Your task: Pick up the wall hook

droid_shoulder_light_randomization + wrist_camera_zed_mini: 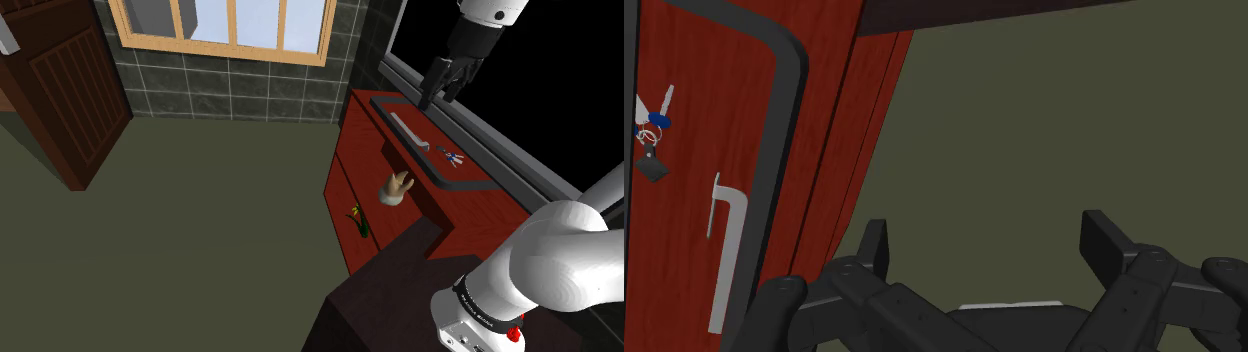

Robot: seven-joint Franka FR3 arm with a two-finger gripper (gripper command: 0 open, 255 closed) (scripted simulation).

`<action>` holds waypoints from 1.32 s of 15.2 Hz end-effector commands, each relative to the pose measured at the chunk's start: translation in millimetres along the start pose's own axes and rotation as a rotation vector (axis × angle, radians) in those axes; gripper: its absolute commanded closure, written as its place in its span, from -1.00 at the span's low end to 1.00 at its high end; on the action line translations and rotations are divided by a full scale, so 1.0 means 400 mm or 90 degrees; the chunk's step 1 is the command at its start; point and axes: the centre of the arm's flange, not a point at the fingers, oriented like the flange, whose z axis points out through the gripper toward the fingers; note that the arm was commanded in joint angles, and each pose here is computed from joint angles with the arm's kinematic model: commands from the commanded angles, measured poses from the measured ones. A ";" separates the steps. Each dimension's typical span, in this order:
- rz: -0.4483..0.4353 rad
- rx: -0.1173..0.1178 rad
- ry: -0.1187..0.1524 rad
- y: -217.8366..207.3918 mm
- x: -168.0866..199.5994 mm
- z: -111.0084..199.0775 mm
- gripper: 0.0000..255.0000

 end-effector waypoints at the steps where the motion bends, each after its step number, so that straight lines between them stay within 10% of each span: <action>1: 0.000 0.000 0.000 0.000 0.000 0.000 -1.00; 20: 0.151 -0.049 0.046 0.398 0.248 0.365 -1.00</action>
